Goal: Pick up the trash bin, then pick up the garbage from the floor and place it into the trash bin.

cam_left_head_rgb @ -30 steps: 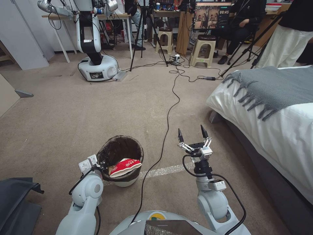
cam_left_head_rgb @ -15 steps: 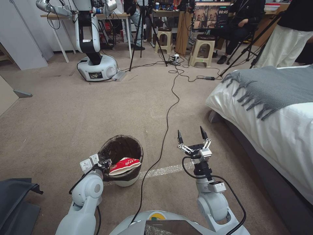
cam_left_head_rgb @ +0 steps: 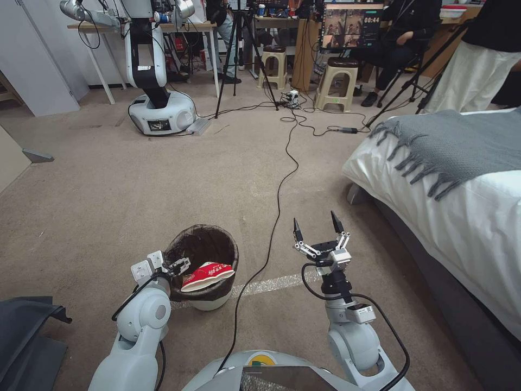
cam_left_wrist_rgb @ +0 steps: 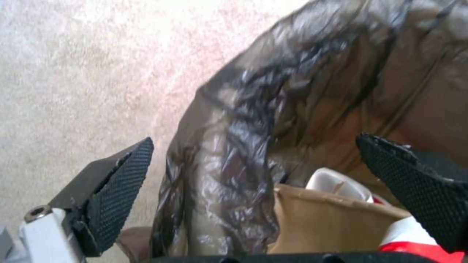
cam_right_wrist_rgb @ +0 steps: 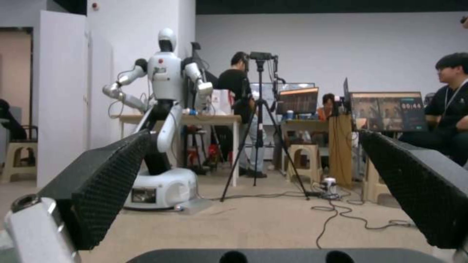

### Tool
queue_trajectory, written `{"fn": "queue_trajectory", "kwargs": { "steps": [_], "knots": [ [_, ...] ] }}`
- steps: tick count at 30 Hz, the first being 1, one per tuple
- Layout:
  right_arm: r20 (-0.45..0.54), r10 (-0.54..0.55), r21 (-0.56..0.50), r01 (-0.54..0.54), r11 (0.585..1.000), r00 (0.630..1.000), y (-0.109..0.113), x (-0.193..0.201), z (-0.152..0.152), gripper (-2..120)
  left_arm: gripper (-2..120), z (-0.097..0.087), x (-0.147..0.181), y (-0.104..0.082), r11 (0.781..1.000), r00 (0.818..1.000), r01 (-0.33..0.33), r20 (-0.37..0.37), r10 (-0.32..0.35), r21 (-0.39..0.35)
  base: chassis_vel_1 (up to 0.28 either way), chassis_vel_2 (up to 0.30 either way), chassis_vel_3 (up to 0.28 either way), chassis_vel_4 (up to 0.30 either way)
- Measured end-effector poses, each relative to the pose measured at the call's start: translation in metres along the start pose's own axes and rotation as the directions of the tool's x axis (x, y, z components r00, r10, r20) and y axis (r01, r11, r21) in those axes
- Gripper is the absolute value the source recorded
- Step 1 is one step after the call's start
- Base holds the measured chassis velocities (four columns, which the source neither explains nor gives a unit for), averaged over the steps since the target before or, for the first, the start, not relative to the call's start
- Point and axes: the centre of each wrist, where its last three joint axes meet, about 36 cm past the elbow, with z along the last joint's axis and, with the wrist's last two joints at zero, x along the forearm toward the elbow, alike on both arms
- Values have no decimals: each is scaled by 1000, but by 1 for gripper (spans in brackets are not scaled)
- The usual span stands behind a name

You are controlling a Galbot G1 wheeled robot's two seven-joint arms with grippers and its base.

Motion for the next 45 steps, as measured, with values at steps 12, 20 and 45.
{"fn": "queue_trajectory", "kwargs": {
  "steps": [12,20,45],
  "knots": [
    [-1,-13,-3,13,1000,1000,4,2,0,100,100,-10,11,-1,1000,998,-17,56,18,-13,0,0,0,0],
    [-2,-13,-2,13,1000,1000,4,2,1,100,100,-18,32,-4,999,991,-15,131,21,-49,0,0,0,0],
    [-150,170,112,-154,982,974,8,-3,-2,100,100,61,46,13,925,648,-65,690,324,-374,0,0,0,0]
  ]
}}
